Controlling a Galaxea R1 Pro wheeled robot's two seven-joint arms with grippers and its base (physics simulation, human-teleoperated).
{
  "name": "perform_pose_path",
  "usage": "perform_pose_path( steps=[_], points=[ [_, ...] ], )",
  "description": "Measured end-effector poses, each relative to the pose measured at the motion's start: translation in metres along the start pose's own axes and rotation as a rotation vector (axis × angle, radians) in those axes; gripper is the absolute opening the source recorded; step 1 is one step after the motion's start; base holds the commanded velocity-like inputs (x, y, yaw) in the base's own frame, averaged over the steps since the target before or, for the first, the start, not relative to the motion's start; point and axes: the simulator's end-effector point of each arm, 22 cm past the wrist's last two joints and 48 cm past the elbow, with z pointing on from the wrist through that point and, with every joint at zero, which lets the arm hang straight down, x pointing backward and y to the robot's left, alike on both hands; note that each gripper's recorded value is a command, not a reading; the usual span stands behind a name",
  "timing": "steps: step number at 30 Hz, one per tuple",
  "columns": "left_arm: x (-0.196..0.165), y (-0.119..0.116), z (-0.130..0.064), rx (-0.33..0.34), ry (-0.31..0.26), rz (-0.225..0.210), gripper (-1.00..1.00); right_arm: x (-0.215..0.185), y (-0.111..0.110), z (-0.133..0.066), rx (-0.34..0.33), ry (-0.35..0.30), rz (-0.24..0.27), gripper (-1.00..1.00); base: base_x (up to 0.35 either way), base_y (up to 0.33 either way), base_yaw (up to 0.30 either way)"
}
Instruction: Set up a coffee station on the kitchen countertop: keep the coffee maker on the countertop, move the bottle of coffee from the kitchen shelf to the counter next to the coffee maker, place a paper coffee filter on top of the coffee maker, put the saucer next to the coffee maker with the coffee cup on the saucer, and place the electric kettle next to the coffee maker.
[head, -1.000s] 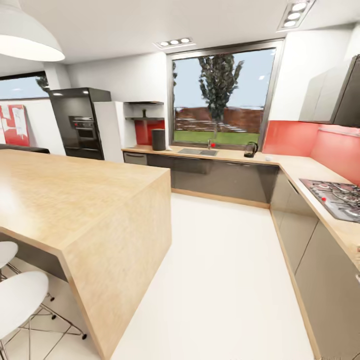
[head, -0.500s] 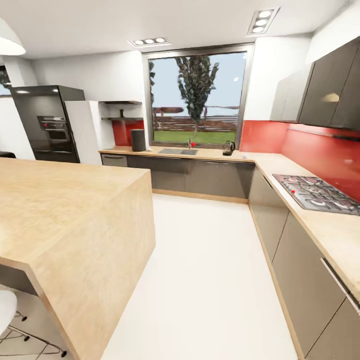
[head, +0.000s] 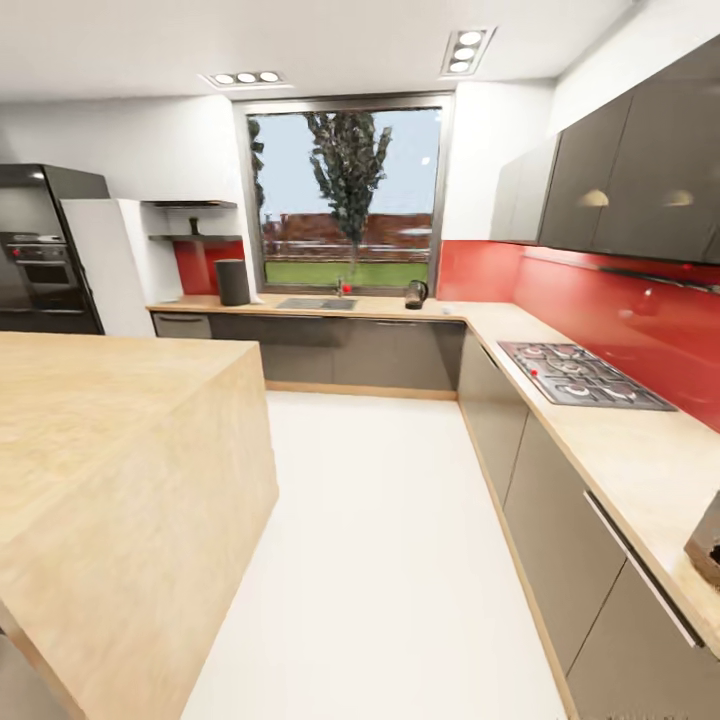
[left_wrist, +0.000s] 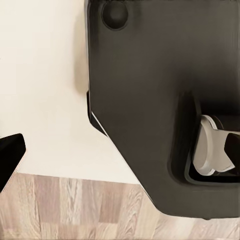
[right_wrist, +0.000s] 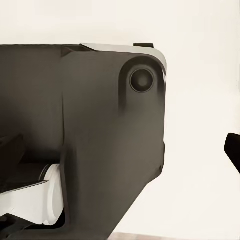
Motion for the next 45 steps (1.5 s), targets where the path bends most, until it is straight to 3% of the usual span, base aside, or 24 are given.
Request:
perform_pose_path(
  steps=[17, 20, 24, 27, 31, 38, 45],
  points=[
    [-0.007, 0.008, 0.0, -0.009, -0.014, 0.016, 1.0, -0.008, -0.005, 0.0, 0.011, -0.018, -0.001, 1.0, 0.034, 0.0, -0.2],
    [-0.022, 0.013, -0.001, -0.016, -0.041, 0.015, 1.0, -0.026, -0.031, -0.002, 0.045, -0.055, -0.007, 1.0, 0.281, 0.0, -0.012],
    [-0.066, 0.017, -0.004, -0.021, -0.126, 0.014, 1.0, -0.061, -0.058, -0.006, 0.079, -0.128, -0.015, 1.0, 0.318, 0.0, -0.004],
    [-0.102, 0.018, -0.01, -0.023, -0.201, 0.014, 1.0, -0.098, -0.066, -0.013, 0.09, -0.206, -0.021, 1.0, 0.33, 0.0, -0.001],
    [-0.148, 0.019, -0.021, -0.024, -0.298, 0.014, 1.0, -0.144, -0.068, -0.025, 0.094, -0.306, -0.027, 1.0, 0.333, 0.0, 0.0],
    [-0.243, 0.022, -0.059, -0.026, -0.501, 0.011, 1.0, -0.227, -0.066, -0.06, 0.096, -0.493, -0.034, 1.0, 0.334, 0.0, 0.0],
    [-0.3, 0.023, -0.085, -0.027, -0.598, 0.007, 1.0, -0.243, -0.068, -0.069, 0.099, -0.536, -0.038, 1.0, 0.334, 0.0, 0.0]
  ],
)
